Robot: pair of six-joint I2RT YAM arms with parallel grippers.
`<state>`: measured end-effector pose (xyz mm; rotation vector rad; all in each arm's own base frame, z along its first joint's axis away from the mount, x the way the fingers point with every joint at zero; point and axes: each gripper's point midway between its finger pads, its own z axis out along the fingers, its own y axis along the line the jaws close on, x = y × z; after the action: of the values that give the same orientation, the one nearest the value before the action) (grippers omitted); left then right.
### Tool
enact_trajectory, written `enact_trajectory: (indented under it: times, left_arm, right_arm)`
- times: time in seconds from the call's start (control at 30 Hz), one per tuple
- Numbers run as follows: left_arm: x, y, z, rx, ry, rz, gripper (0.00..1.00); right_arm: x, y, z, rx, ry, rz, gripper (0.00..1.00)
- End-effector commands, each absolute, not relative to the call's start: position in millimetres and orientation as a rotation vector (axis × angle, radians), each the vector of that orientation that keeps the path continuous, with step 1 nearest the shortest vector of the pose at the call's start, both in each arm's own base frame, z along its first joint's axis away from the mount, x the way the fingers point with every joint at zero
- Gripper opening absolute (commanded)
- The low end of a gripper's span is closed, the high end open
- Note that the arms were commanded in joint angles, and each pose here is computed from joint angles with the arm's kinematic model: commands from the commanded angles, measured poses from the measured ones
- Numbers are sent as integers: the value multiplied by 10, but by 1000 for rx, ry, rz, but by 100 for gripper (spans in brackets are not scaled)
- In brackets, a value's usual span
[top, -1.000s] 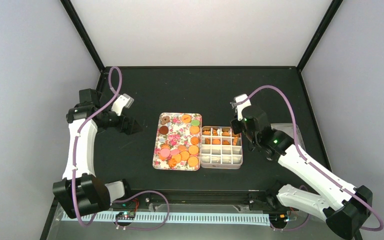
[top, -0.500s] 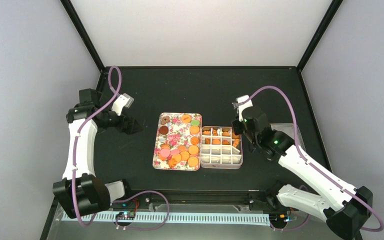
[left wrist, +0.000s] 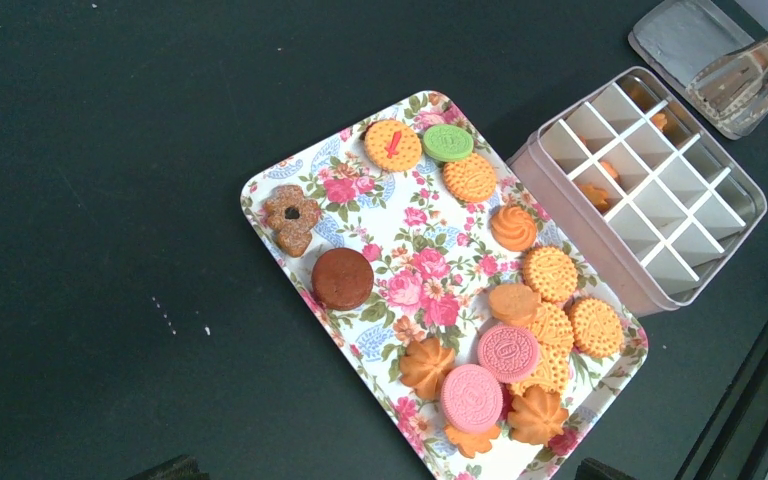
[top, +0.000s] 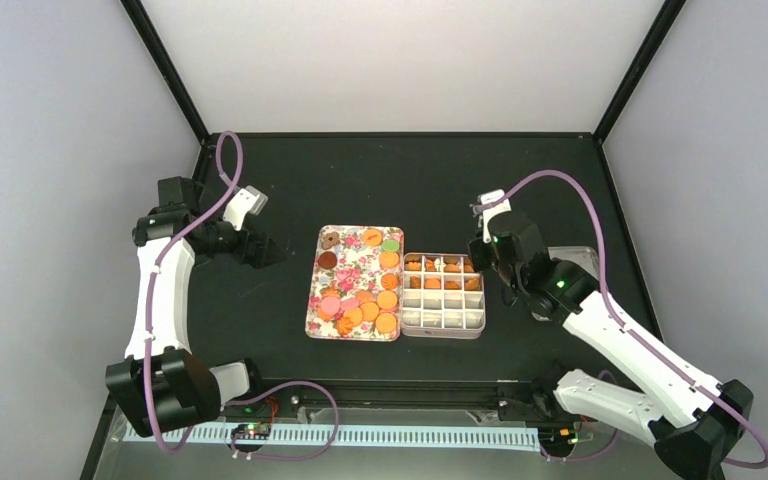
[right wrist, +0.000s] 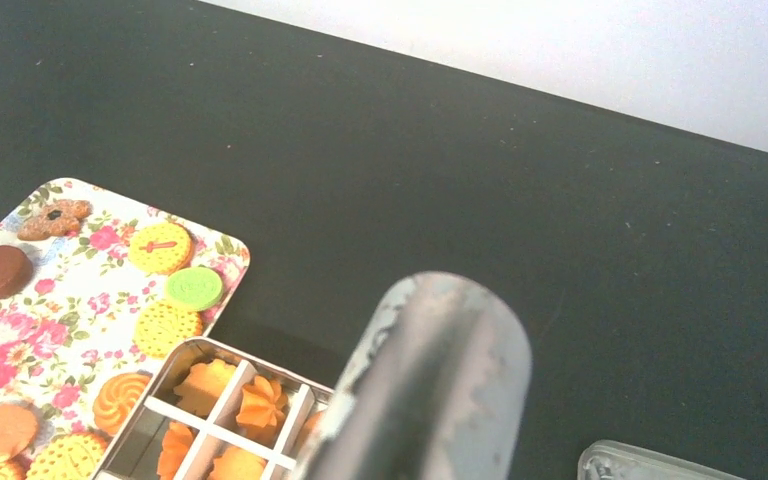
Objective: Pack the cookies
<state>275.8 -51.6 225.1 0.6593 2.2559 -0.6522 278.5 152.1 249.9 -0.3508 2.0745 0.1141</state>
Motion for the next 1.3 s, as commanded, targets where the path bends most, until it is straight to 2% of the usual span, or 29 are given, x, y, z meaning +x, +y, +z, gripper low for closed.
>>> enact_trajectory:
  times: [0.0, 0.17, 0.3, 0.5, 0.87, 1.0, 1.13, 1.27]
  left_arm:
    - [2797, -525, 2370, 683, 2207, -642, 99]
    - [2792, -521, 2358, 682, 2215, -641, 99]
    - [2794, -503, 2344, 680, 2227, -629, 99]
    - [2813, -469, 2276, 660, 2269, -630, 99]
    - [2797, -434, 2273, 648, 2291, -604, 99]
    - [2782, -436, 2270, 655, 2290, -602, 99]
    - [2774, -442, 2289, 660, 2282, -598, 99]
    - [2771, -443, 2302, 662, 2281, -598, 99]
  right_arm:
    - [2816, 1575, 2605, -321, 2057, 167, 1]
    - [2854, 1648, 2645, -313, 2046, 201, 1]
    - [2864, 1722, 2946, -338, 1965, 251, 2]
    - [2773, 2251, 3267, -500, 1854, 463, 4]
    - [2509, 3700, 2930, -810, 1799, 708, 8]
    - [2513, 3948, 2742, -838, 1808, 782, 13]
    - [2545, 4071, 2618, -853, 1814, 799, 22]
    - [2582, 4134, 2516, -865, 1823, 794, 24]
